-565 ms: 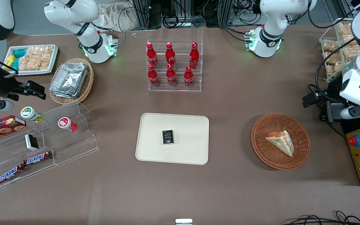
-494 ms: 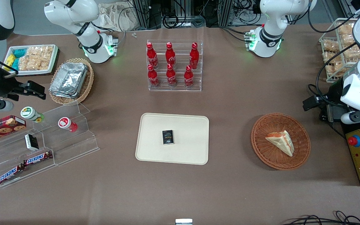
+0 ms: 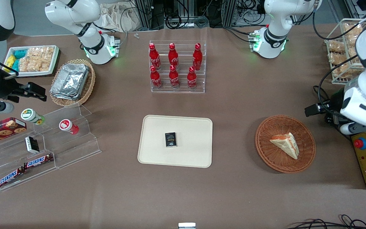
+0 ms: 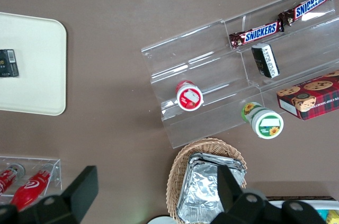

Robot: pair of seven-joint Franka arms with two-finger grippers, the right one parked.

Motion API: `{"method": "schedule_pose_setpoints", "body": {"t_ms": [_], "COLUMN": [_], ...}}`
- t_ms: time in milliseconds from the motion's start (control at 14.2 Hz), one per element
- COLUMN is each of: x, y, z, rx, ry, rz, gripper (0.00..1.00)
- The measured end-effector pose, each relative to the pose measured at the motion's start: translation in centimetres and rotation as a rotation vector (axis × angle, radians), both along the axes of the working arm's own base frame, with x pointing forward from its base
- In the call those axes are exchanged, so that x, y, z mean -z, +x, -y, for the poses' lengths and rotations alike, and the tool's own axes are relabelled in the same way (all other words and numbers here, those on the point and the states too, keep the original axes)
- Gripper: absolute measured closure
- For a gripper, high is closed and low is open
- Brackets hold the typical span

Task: Place sandwich from basket to tray
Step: 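Move the left gripper down over the wrapped sandwich in the wicker basket, then close the left gripper on the sandwich's wrapped edge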

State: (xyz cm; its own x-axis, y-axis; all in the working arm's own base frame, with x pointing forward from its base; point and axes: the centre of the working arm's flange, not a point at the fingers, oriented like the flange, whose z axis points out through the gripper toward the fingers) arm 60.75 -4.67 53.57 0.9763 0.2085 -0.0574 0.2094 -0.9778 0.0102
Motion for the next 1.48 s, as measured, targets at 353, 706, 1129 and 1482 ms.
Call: {"method": "schedule_pose_setpoints", "body": {"t_ms": [353, 706, 1129, 1482], "x": [9.8, 16.6, 25.2, 28.1], "y": [0.5, 0.5, 0.1, 0.0], "z": [-1.5, -1.2, -1.2, -1.3], "rx": [-0.299, -0.495, -0.516, -0.522], "ry": [0.003, -0.007, -0.015, -0.012], "rz": [0.046, 0.075, 0.068, 0.043], "gripper": [0.0, 0.0, 0.0, 0.0]}}
